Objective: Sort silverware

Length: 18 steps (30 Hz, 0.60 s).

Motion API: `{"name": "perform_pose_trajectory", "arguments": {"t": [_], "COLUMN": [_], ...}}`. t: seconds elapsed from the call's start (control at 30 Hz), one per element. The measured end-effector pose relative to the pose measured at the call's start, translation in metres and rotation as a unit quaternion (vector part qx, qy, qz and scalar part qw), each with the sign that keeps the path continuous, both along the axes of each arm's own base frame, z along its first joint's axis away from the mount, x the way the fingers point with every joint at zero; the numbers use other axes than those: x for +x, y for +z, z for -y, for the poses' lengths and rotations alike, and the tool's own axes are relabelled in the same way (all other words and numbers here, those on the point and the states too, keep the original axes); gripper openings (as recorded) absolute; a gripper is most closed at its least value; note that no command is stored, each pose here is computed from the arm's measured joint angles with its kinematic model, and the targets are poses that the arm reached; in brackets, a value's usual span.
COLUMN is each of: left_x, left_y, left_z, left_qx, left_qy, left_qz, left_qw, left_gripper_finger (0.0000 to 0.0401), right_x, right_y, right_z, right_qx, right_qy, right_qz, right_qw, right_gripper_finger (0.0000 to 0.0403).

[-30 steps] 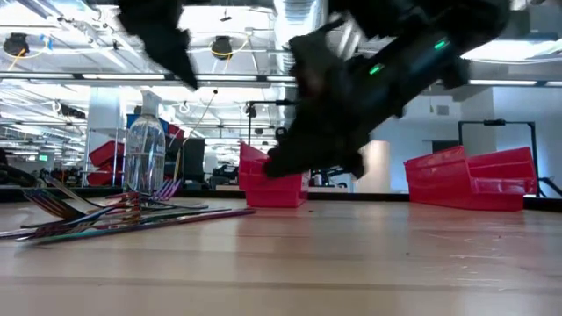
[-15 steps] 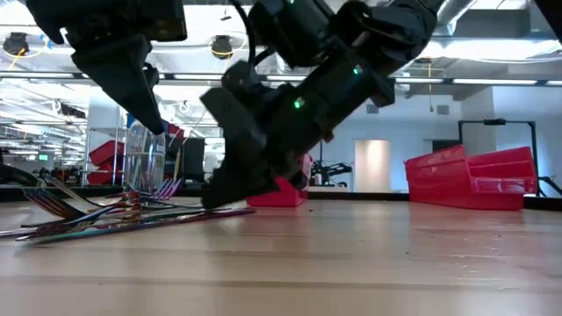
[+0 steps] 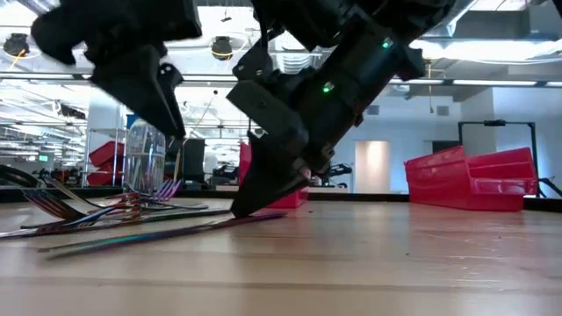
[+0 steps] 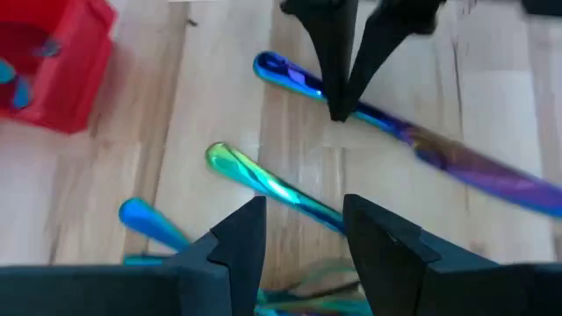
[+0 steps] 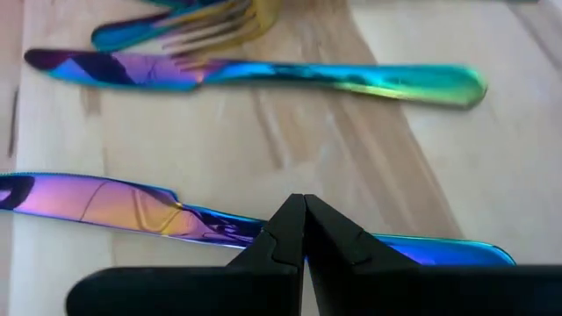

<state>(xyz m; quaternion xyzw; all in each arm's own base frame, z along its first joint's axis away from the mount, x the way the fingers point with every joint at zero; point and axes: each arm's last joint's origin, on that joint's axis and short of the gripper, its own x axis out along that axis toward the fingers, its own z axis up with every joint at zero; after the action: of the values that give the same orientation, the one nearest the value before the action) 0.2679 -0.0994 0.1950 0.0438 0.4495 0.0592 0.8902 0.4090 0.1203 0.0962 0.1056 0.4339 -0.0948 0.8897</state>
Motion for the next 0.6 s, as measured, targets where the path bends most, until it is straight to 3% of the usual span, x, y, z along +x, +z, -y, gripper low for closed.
{"name": "perform_pose_trajectory", "arguments": {"t": [0.33, 0.43, 0.6], "left_x": [0.035, 0.044, 0.053], "left_y": [-0.055, -0.059, -0.053], "left_z": [0.015, 0.019, 0.020], "left_qx": [0.025, 0.030, 0.052], "left_qy": [-0.072, -0.094, -0.126], "left_qz": [0.003, 0.011, 0.033], "left_qw": [0.997, 0.995, 0.990], "left_gripper_finger": [0.0141, 0.0141, 0.0141], "right_x": [-0.032, -0.043, -0.052], "right_y": [0.026, 0.039, 0.076], "right_z": [-0.011, -0.016, -0.027], "right_qx": [-0.050, -0.044, 0.000], "right_qy": [-0.035, -0.046, -0.087], "right_qz": [-0.070, -0.079, -0.025], "right_qw": [0.996, 0.995, 0.996], "right_gripper_finger": [0.0000, 0.0000, 0.0000]}}
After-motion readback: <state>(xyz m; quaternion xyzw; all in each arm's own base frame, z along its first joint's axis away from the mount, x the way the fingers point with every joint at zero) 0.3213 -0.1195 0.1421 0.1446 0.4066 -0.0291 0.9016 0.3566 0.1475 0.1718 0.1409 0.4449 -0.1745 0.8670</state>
